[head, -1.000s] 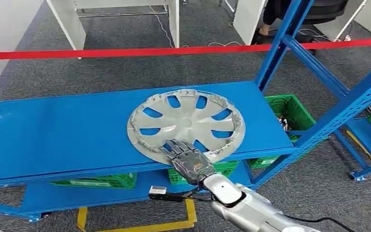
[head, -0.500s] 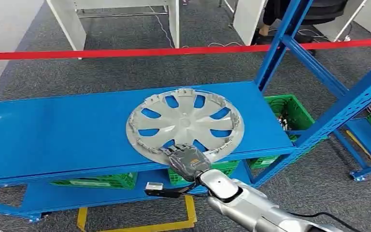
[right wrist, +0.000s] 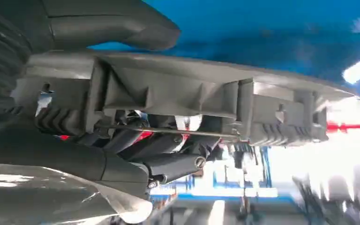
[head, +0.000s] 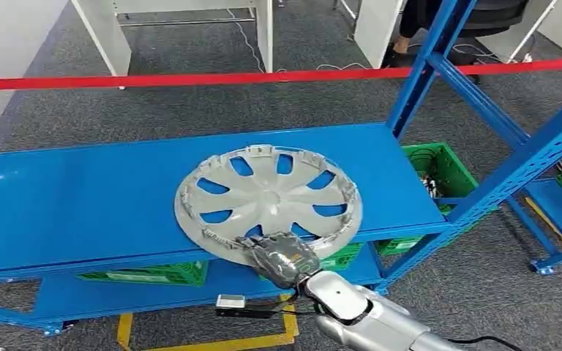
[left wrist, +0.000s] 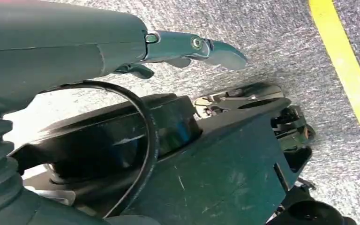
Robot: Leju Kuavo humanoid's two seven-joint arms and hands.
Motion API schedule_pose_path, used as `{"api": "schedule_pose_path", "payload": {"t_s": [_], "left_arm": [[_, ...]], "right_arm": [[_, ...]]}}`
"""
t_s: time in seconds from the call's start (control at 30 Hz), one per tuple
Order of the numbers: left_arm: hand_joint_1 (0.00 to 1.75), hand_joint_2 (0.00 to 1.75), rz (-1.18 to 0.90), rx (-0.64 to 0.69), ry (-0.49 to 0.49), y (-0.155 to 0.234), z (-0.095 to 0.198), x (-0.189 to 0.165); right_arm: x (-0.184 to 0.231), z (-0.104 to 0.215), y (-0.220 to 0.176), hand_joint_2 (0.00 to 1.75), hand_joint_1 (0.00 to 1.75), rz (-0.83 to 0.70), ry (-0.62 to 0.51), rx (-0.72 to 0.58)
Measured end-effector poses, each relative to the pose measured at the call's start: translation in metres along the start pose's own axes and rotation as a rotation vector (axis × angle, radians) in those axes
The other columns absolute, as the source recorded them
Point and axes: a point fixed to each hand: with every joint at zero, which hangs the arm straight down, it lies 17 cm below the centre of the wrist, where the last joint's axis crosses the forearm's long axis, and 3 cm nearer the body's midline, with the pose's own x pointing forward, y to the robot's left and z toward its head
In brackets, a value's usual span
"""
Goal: Take the parts from the cabinet and place them on the table.
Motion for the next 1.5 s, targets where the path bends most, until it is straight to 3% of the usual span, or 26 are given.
{"api": "schedule_pose_path", "payload": {"t_s": [0.13, 0.27, 0.43, 0.57, 0.87, 1.27, 1.5], "left_arm": [[0.00, 1.75, 0.002, 0.013, -0.015, 0.002, 0.000, 0.002], [0.00, 1.75, -0.018, 0.017, -0.035, 0.003, 0.000, 0.005], [0.00, 1.75, -0.037, 0.017, -0.088, 0.003, 0.000, 0.013], [0.00, 1.75, -0.040, 0.019, -0.108, 0.003, 0.001, 0.016], [0.00, 1.75, -0.041, 0.023, -0.115, 0.004, 0.001, 0.017], [0.00, 1.75, -0.074, 0.014, -0.159, 0.001, 0.001, 0.025], [0.00, 1.75, -0.092, 0.043, -0.131, 0.007, 0.000, 0.021]], "right_arm": [[0.043, 0.009, -0.054, 1.75, 1.75, 0.067, -0.115, -0.177], [0.090, 0.017, -0.137, 1.75, 1.75, 0.140, -0.331, -0.391], [0.092, 0.026, -0.196, 1.75, 1.75, 0.251, -0.425, -0.529], [0.083, 0.029, -0.234, 1.75, 1.75, 0.312, -0.401, -0.618], [0.072, 0.035, -0.260, 1.75, 1.75, 0.339, -0.345, -0.672], [0.080, 0.037, -0.276, 1.75, 1.75, 0.409, -0.390, -0.709], [0.073, 0.037, -0.288, 1.75, 1.75, 0.354, -0.306, -0.742]]}}
